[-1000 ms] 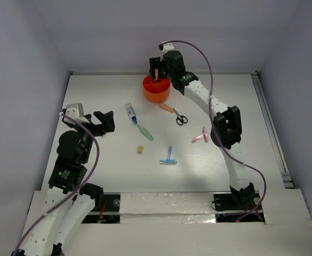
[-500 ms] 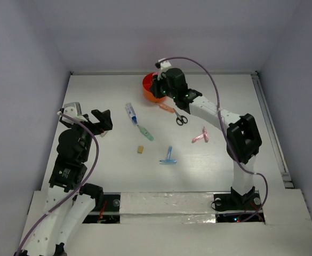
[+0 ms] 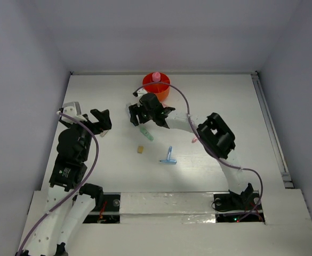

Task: Sort the stationery into containers
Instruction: Pick up the stationery from the center of the board.

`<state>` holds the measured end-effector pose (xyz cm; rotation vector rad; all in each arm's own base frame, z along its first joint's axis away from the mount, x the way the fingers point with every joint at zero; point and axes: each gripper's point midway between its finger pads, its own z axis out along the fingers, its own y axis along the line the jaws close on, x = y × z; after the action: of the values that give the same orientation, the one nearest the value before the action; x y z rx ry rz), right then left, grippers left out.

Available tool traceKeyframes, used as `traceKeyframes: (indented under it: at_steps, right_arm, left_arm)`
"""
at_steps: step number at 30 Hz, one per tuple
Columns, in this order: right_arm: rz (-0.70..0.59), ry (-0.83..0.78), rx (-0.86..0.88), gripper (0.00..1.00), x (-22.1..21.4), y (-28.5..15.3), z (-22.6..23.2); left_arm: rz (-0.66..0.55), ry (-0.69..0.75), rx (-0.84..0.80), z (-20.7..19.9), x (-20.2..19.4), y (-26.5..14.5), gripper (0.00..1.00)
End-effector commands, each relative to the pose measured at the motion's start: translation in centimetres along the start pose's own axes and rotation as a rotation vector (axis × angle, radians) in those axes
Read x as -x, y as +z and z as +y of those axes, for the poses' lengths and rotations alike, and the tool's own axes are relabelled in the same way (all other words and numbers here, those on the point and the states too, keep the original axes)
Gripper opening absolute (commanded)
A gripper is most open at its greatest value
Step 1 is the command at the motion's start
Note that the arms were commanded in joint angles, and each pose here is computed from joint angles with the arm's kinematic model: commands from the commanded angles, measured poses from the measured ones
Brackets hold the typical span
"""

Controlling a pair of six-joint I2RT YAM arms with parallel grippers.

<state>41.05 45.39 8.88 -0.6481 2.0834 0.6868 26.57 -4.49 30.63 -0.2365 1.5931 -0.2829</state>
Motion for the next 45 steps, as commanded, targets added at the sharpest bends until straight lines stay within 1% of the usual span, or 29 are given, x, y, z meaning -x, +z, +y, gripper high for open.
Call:
traceKeyframes:
  at_steps: [1, 3, 4, 5, 8, 12, 17, 20, 21, 22, 24, 25, 27, 28, 29, 30, 31, 32, 33, 34, 35, 36, 37, 38, 39, 40, 41, 43, 45]
  right_arm:
    - [-0.023, 0.011, -0.026, 0.72, 0.9, 1.7, -0.4]
    - [-0.003, 0.006, -0.025, 0.72, 0.5, 2.4, -0.4]
    - [0.025, 0.005, -0.032, 0.71, -0.6, 3.1, -0.8]
    - [0.011, 0.0, -0.039, 0.71, 0.1, 3.3, -0.8]
    - [0.029, -0.001, -0.067, 0.67, -0.8, 4.3, -1.5]
    - [0.04, -0.007, -0.071, 0.57, -1.3, 4.6, -1.3]
    - [0.038, -0.011, -0.107, 0.56, -1.2, 4.1, -1.8]
    - [0.031, -0.019, -0.105, 0.39, -1.0, 4.2, -1.8]
    - [0.027, -0.021, -0.101, 0.27, -0.9, 4.3, -1.8]
    - [0.014, -0.024, -0.095, 0.21, -0.5, 4.3, -1.6]
    - [-0.013, -0.035, -0.079, 0.14, 0.4, 4.1, -1.3]
    - [-0.045, -0.044, -0.065, 0.1, 1.6, 3.8, -0.9]
    - [-0.066, -0.058, -0.061, 0.05, 2.6, 3.3, -0.6]
    - [-0.071, -0.064, -0.027, 0.04, 3.1, 2.9, 0.1]
    - [-0.098, -0.077, -0.001, 0.04, 4.8, 1.7, 0.9]
    - [-0.094, -0.084, 0.012, 0.04, 4.6, 1.1, 1.1]
    - [-0.126, -0.095, 0.039, 0.03, 5.6, 0.3, 1.8]
    - [-0.123, -0.118, 0.097, 0.03, 5.8, -0.7, 2.8]
    - [-0.155, -0.13, 0.129, 0.02, 7.7, -2.8, 3.9]
    - [-0.118, -0.136, 0.15, 0.02, 6.3, -3.6, 4.1]
    - [-0.113, -0.161, 0.205, 0.02, 6.4, -4.8, 5.1]
    - [-0.117, -0.173, 0.233, 0.02, 7.2, -7.1, 5.9]
    - [-0.064, -0.172, 0.252, 0.02, 5.3, -8.0, 5.9]
    - [-0.054, -0.178, 0.29, 0.02, 4.8, -9.1, 6.5]
    - [-0.051, -0.175, 0.304, 0.02, 4.6, -10.2, 6.8]
    - [-0.076, -0.179, 0.322, 0.02, 5.5, -12.3, 7.4]
    - [-0.057, -0.164, 0.329, 0.02, 4.5, -12.9, 7.4]
    - [-0.095, -0.158, 0.351, 0.0, 5.7, -15.0, 8.2]
    - [-0.064, -0.158, 0.389, 0.0, 5.2, -15.6, 8.8]
  left_arm:
    - [-0.029, -0.019, -0.017, -0.4, 0.6, 0.1, 0.94]
    - [-0.028, -0.019, -0.016, -0.3, 0.6, 0.2, 0.93]
    - [-0.027, -0.019, -0.018, -0.4, 0.6, 0.1, 0.93]
    - [-0.025, -0.02, -0.019, -0.4, 0.5, 0.2, 0.94]
    - [-0.023, -0.02, -0.025, -0.5, 0.5, 0.2, 0.93]
    - [-0.025, -0.02, -0.025, -0.5, 0.5, 0.2, 0.93]
    - [-0.022, -0.021, -0.024, -0.5, 0.5, 0.3, 0.93]
    - [-0.021, -0.022, -0.022, -0.5, 0.4, 0.3, 0.93]
    - [-0.022, -0.022, -0.023, -0.5, 0.5, 0.3, 0.93]
    - [-0.02, -0.022, -0.022, -0.5, 0.4, 0.4, 0.93]
    - [-0.019, -0.023, -0.018, -0.5, 0.4, 0.4, 0.93]
    - [-0.016, -0.024, -0.017, -0.4, 0.3, 0.4, 0.93]
    - [-0.015, -0.025, -0.017, -0.5, 0.4, 0.5, 0.92]
    - [-0.011, -0.025, -0.004, -0.2, 0.3, 0.7, 0.92]
    - [-0.008, -0.029, -0.006, -0.2, 0.2, 0.7, 0.92]
    - [-0.002, -0.03, -0.009, -0.3, 0.0, 0.8, 0.92]
    - [0.013, -0.028, -0.007, -0.3, -0.3, 1.1, 0.91]
    - [0.023, -0.031, -0.014, -0.5, -0.5, 1.2, 0.91]
    - [0.028, -0.034, -0.021, -0.7, -0.5, 1.3, 0.91]
    - [0.041, -0.036, -0.012, -0.5, -0.8, 1.7, 0.91]
    - [0.051, -0.041, -0.025, -0.8, -1.0, 1.8, 0.91]
    - [0.065, -0.053, -0.027, -0.9, -1.2, 1.9, 0.91]
    - [0.078, -0.059, -0.019, -0.7, -1.5, 2.2, 0.92]
    - [0.092, -0.068, -0.035, -1.1, -1.8, 2.3, 0.92]
    - [0.102, -0.079, -0.04, -1.3, -2.0, 2.4, 0.92]
    - [0.118, -0.116, -0.033, -1.3, -2.3, 2.7, 0.92]
    - [0.132, -0.141, -0.051, -1.7, -2.6, 2.7, 0.93]
    - [0.156, -0.214, -0.071, -2.3, -3.6, 3.2, 0.93]
    - [0.174, -0.263, -0.121, -3.5, -4.0, 3.4, 0.93]
